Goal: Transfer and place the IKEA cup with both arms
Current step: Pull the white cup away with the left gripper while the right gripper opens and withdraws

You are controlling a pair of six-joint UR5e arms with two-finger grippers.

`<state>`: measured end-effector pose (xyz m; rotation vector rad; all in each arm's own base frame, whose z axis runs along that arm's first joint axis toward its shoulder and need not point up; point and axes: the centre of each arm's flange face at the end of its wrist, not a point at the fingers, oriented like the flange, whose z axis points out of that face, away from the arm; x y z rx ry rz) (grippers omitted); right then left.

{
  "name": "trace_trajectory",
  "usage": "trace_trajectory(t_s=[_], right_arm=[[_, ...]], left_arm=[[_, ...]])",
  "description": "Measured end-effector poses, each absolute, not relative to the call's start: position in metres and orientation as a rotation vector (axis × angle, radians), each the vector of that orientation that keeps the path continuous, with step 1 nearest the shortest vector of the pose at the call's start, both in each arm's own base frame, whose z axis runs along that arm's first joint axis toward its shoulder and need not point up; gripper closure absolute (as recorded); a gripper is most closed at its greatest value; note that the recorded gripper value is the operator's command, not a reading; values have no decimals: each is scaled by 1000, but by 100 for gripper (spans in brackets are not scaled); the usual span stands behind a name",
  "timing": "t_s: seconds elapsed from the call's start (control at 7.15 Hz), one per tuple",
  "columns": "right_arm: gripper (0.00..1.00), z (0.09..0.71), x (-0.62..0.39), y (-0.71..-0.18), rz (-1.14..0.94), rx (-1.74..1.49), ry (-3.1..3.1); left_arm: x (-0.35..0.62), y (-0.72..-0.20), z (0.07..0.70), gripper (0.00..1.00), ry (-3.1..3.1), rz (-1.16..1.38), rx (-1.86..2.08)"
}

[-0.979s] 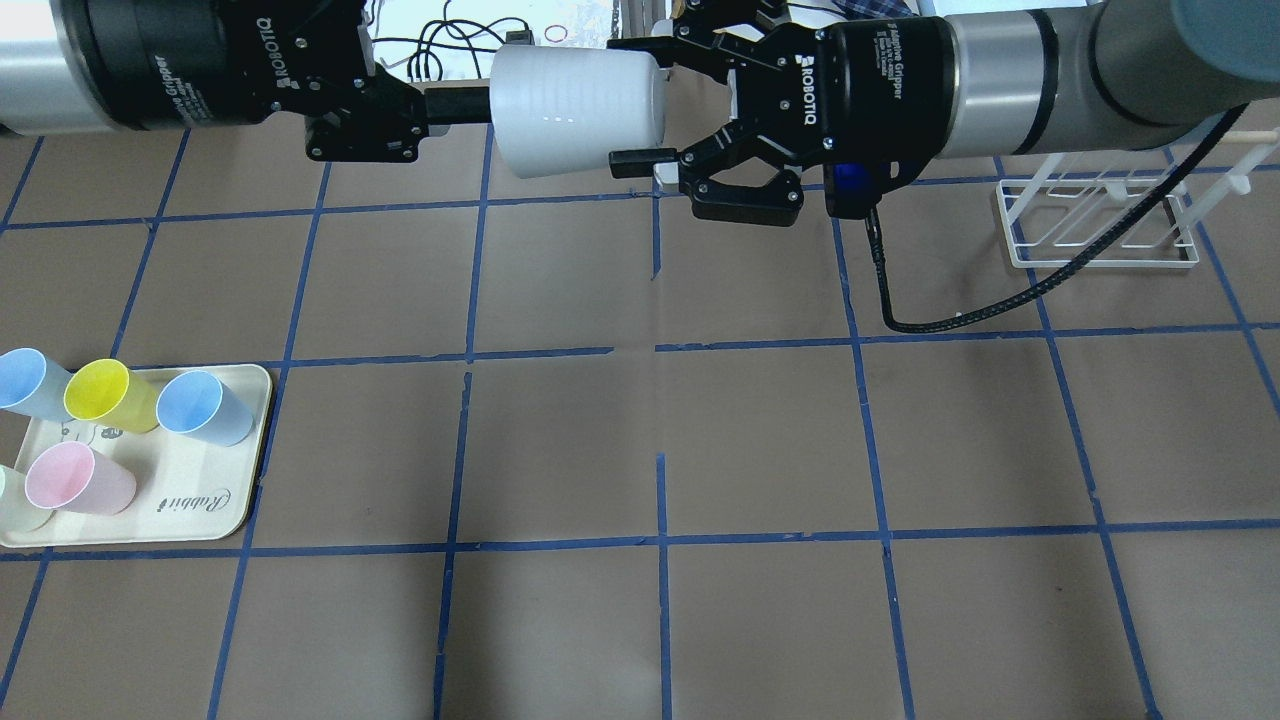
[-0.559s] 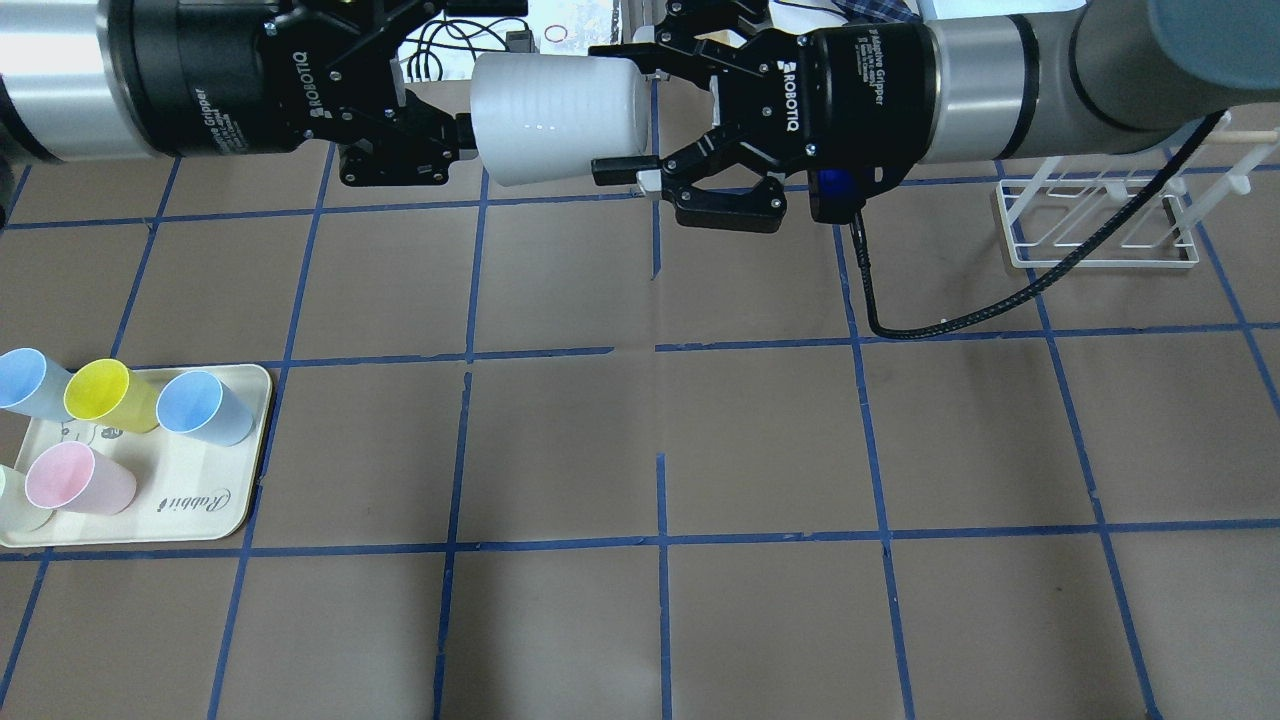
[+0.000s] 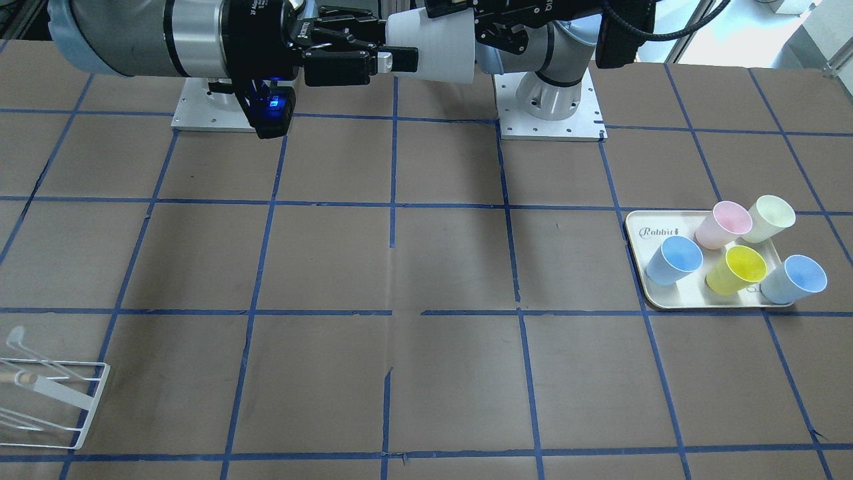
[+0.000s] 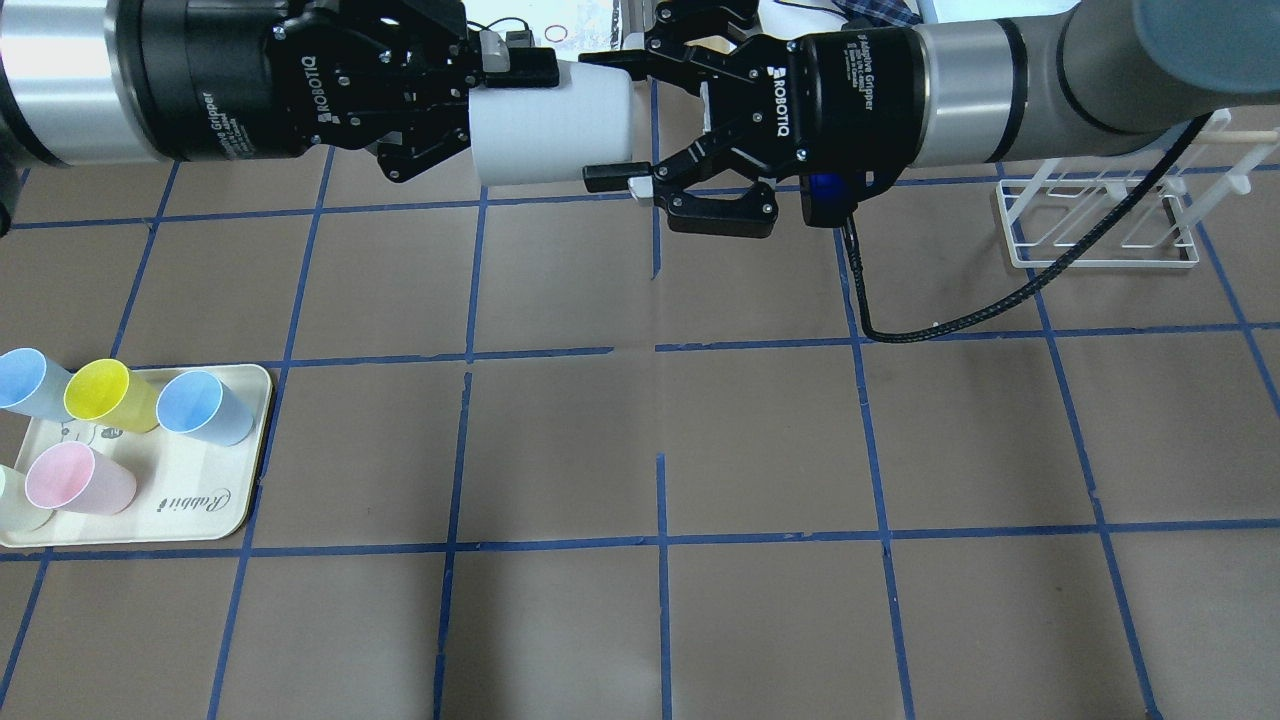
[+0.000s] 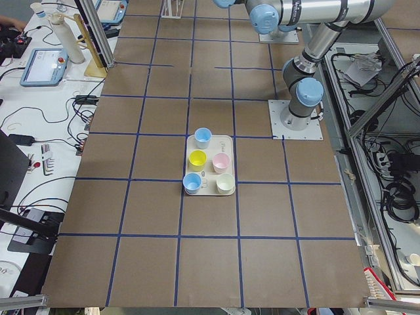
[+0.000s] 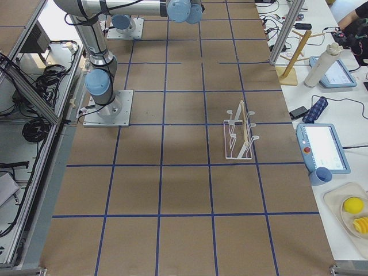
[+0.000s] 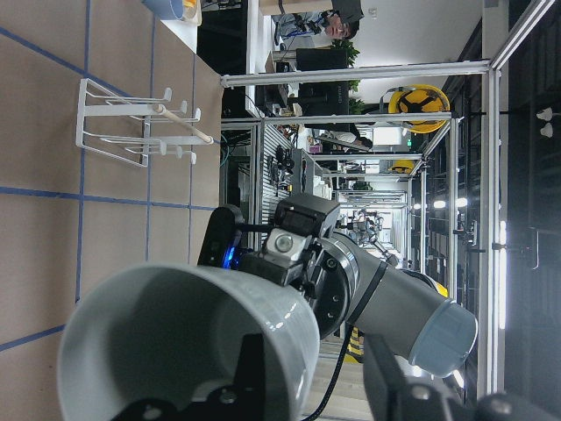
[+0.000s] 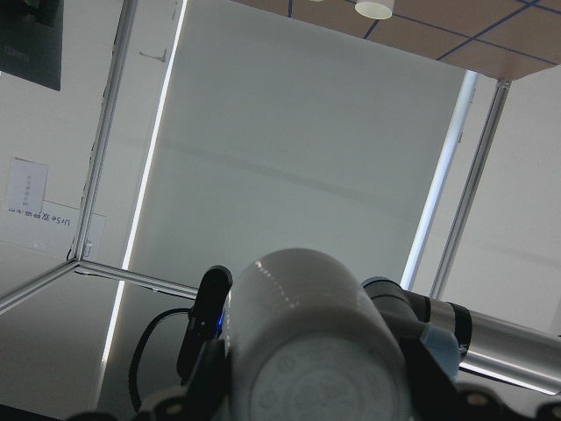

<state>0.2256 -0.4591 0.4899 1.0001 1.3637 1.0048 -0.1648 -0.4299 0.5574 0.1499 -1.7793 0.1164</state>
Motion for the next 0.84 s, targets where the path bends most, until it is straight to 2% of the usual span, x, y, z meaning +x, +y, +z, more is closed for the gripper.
trace_trajectory(t_s=[0.84], right_arm=[[0, 493, 222, -468, 958, 965, 1380]], left_arm=[[-122, -441, 568, 100, -1943, 117, 391]])
